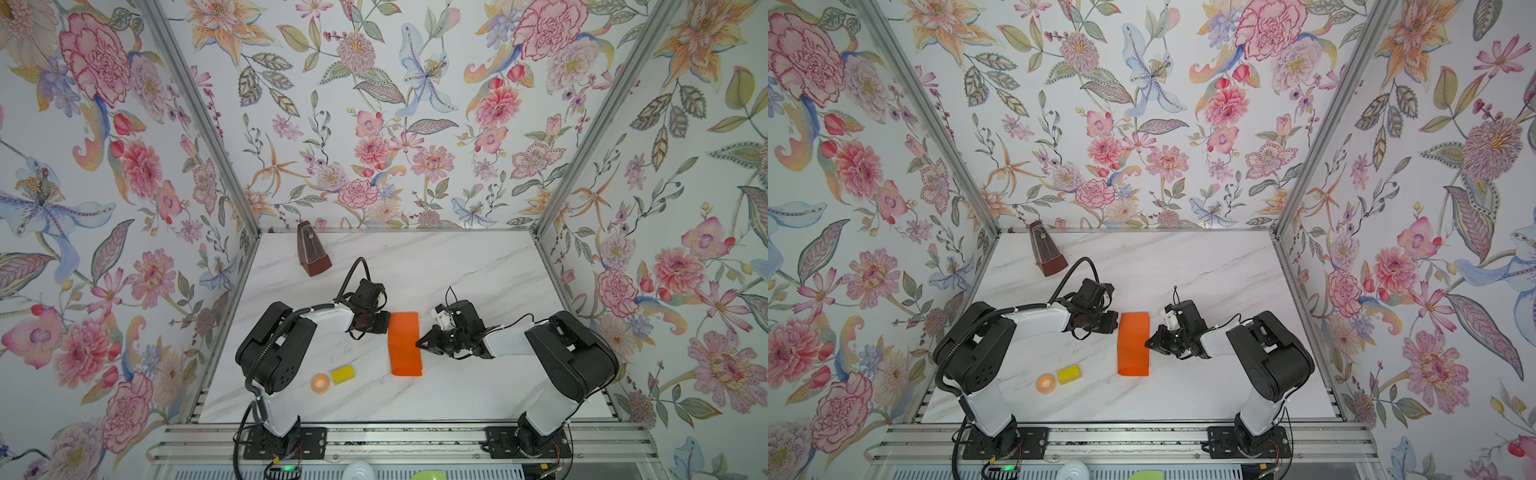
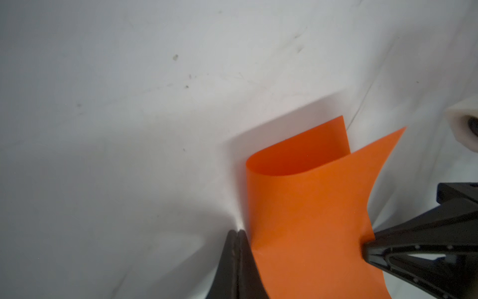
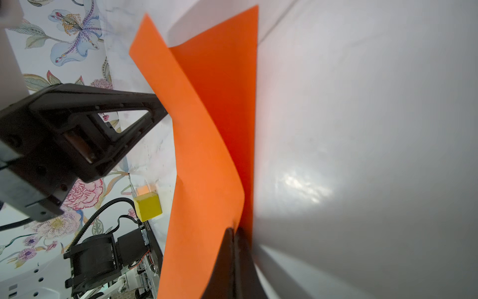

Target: Fold a paper plane with a square sheet of paper (fold left side to right side)

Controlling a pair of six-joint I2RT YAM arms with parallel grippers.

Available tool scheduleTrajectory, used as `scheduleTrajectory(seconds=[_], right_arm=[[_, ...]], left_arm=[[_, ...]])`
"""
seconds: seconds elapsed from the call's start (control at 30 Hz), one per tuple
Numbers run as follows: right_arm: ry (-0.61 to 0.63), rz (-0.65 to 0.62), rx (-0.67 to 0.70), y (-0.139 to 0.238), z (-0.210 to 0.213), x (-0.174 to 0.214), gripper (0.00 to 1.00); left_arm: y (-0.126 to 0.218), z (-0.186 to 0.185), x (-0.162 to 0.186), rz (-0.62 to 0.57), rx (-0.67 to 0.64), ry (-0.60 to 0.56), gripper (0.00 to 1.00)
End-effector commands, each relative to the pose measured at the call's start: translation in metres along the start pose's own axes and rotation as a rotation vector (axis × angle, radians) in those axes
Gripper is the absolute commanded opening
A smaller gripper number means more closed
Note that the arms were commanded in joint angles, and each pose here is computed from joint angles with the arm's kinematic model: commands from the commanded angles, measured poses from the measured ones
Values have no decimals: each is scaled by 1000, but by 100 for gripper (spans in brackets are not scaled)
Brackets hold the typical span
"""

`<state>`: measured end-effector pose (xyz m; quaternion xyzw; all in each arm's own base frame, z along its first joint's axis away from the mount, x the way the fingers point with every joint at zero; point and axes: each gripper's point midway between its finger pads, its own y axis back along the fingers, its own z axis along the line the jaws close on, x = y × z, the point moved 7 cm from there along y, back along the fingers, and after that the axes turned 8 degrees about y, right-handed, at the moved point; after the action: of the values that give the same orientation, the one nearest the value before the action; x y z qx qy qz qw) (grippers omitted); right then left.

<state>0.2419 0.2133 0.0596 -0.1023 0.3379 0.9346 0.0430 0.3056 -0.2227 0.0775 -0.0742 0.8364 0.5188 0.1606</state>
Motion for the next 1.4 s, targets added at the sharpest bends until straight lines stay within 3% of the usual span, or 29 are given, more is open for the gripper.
scheduleTrajectory(seconds=[0.0, 0.17, 0.4, 0.57, 0.87, 1.03, 1.37], right_arm=[[-92, 74, 123, -1, -26, 26, 0], [-92, 71, 124, -1, -26, 26, 0], [-97, 73, 124, -1, -27, 26, 0], [-94, 74, 125, 0, -26, 26, 0], [-90, 68, 126, 2, -25, 26, 0], [-92, 68, 128, 2, -25, 26, 0], [-94, 68, 129, 1, -25, 25, 0]], left_arm=[[4, 8, 7, 21, -15, 6, 5], [11, -20, -3, -1, 146, 19, 6], [1, -32, -4, 19, 170, 8, 6], [-9, -21, -2, 38, 94, 8, 5], [-20, 25, 3, 72, -181, 7, 2], [-21, 38, 0, 72, -204, 25, 2], [13, -11, -18, -38, 38, 0, 3]])
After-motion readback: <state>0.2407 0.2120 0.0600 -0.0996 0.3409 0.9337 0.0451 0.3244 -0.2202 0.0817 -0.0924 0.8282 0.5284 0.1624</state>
